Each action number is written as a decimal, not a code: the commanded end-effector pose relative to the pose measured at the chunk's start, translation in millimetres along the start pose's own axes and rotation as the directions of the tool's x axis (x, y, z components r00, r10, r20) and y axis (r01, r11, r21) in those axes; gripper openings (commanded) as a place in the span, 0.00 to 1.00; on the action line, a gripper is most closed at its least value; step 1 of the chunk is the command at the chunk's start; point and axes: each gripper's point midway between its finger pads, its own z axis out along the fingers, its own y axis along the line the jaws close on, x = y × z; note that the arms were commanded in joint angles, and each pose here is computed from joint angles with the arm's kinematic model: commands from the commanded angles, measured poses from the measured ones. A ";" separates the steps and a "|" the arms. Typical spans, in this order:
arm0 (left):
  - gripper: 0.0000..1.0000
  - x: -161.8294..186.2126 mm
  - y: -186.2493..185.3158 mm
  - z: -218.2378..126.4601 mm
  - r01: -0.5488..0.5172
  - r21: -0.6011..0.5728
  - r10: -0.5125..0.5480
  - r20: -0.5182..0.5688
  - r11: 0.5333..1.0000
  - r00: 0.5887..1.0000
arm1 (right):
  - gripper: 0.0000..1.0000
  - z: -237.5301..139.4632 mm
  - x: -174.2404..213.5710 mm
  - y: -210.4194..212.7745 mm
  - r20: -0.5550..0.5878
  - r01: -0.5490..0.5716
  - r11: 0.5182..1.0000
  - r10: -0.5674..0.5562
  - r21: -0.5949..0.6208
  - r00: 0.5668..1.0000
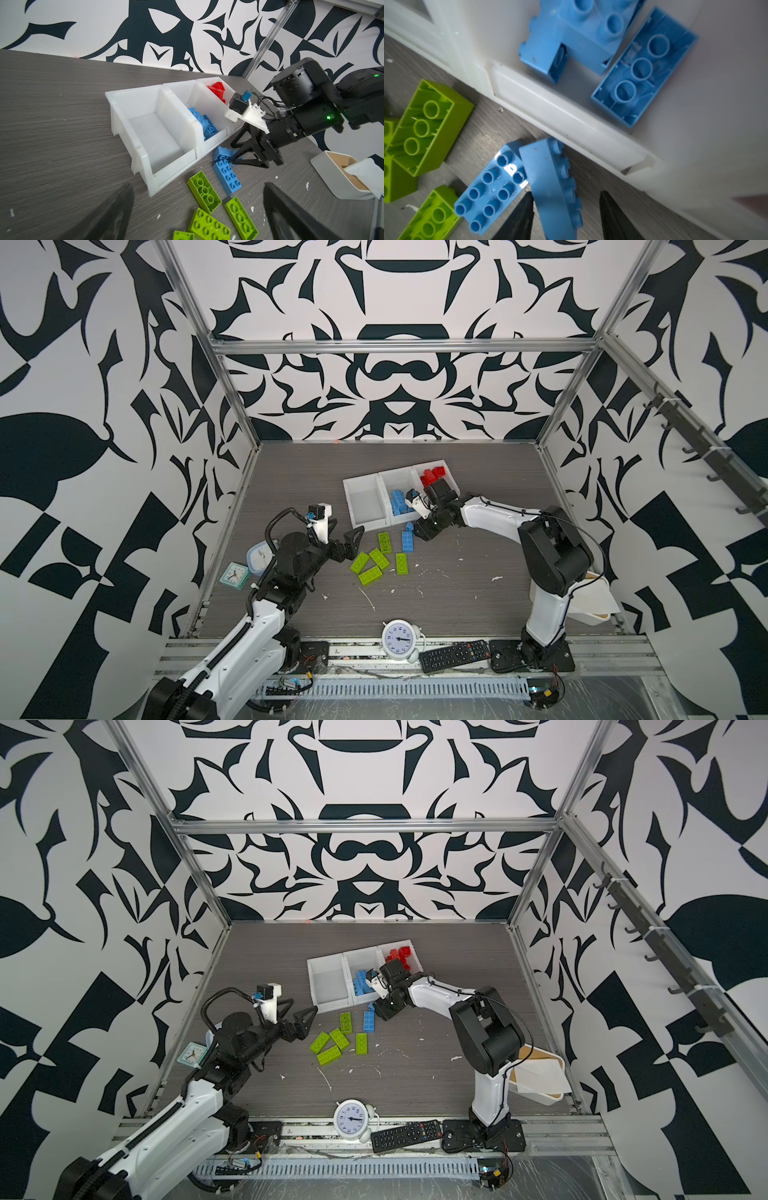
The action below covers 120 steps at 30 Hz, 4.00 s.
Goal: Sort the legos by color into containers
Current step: 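Withdraw the right gripper and lower it onto a blue brick by the bin, then close the right gripper on the blue 2x4 brick and lift it, then carry the blue brick into the middle compartment and release it, then withdraw the right gripper and lower it over the last blue 2x4 brick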
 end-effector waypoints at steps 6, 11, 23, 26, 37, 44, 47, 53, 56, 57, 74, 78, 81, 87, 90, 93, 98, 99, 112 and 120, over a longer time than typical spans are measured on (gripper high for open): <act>1.00 0.5 -0.9 -1.1 0.001 0.004 -0.001 0.003 1.000 1.000 | 0.46 -2.2 -11.5 -0.1 0.009 0.016 1.000 -0.016 0.008 1.000; 1.00 0.9 -0.9 -1.1 0.000 0.004 0.000 0.002 1.000 1.000 | 0.39 2.2 -7.8 1.8 -0.010 0.025 1.000 -0.025 0.013 1.000; 1.00 0.4 -0.4 -1.9 -0.006 0.000 0.006 0.005 1.000 1.000 | 0.24 -14.0 -1.2 5.7 0.014 0.023 0.999 -0.023 0.039 1.000; 1.00 0.5 -0.2 -1.7 -0.006 0.000 0.006 0.004 1.000 1.000 | 0.23 -19.5 6.2 7.3 0.018 0.014 0.999 -0.015 0.045 1.000; 1.00 -0.5 -0.9 -2.0 -0.003 0.002 0.003 0.006 1.000 1.000 | 0.20 -70.3 38.3 36.8 0.073 -0.117 0.993 0.119 -0.023 0.990; 1.00 1.4 -0.4 -0.4 0.003 0.003 -0.003 0.001 1.000 1.000 | 0.18 -124.4 12.7 27.4 0.205 -0.226 0.973 0.213 0.040 0.955; 1.00 1.7 -0.9 0.3 0.004 0.007 -0.004 -0.003 1.000 1.000 | 0.18 -132.3 -15.6 20.7 0.273 -0.248 0.967 0.224 0.054 0.935; 0.99 2.7 1.8 0.4 -0.001 -0.007 0.001 -0.003 1.000 1.000 | 0.19 -120.5 -71.7 2.7 0.358 -0.280 0.956 0.231 0.091 0.905; 1.00 3.9 2.5 1.1 0.003 -0.009 -0.003 -0.007 1.000 1.000 | 0.19 -113.1 -94.8 -3.7 0.385 -0.286 0.953 0.227 0.103 0.895; 1.00 4.2 3.0 1.3 0.004 -0.011 -0.005 -0.008 1.000 1.000 | 0.19 -107.6 -99.4 -7.1 0.384 -0.291 0.950 0.228 0.113 0.894; 1.00 5.2 3.5 2.5 0.006 -0.013 -0.006 -0.013 1.000 1.000 | 0.26 -62.7 -129.1 -30.7 0.376 -0.327 0.927 0.241 0.184 0.895; 1.00 4.9 4.0 1.8 0.002 -0.016 -0.002 -0.010 1.000 1.000 | 0.41 -57.4 -133.7 -32.7 0.380 -0.336 0.923 0.248 0.185 0.891; 1.00 2.9 2.8 0.5 0.000 -0.012 0.000 -0.002 1.000 1.000 | 0.52 -56.6 -130.5 -33.6 0.368 -0.339 0.921 0.253 0.192 0.895; 0.99 1.1 2.7 -2.1 -0.002 -0.016 0.002 0.009 1.000 1.000 | 0.58 -70.9 -121.5 -16.6 0.365 -0.337 0.931 0.269 0.137 0.891; 1.00 0.4 2.6 -2.3 -0.001 -0.016 0.001 0.011 1.000 1.000 | 0.60 -85.1 -107.5 4.6 0.367 -0.329 0.937 0.267 0.116 0.891; 1.00 0.6 2.0 -2.2 0.001 -0.012 -0.001 0.010 1.000 1.000 | 0.62 -92.8 -83.9 30.7 0.355 -0.320 0.941 0.263 0.110 0.897; 1.00 -0.3 1.6 -2.8 0.003 -0.011 -0.003 0.014 1.000 1.000 | 0.63 -83.3 -36.2 57.8 0.327 -0.356 0.930 0.308 0.097 0.894; 1.00 -0.2 1.5 -2.8 0.004 -0.010 -0.004 0.013 1.000 1.000 | 0.63 -81.2 -29.9 61.3 0.323 -0.357 0.928 0.309 0.101 0.895; 1.00 1.3 1.2 -0.6 0.009 -0.004 -0.009 0.005 1.000 1.000 | 0.67 -39.4 -8.9 64.3 0.239 -0.339 0.932 0.302 0.130 0.923; 1.00 2.8 1.9 0.7 0.008 -0.007 -0.008 -0.003 1.000 1.000 | 0.67 -20.2 -15.6 67.4 0.228 -0.332 0.936 0.301 0.114 0.926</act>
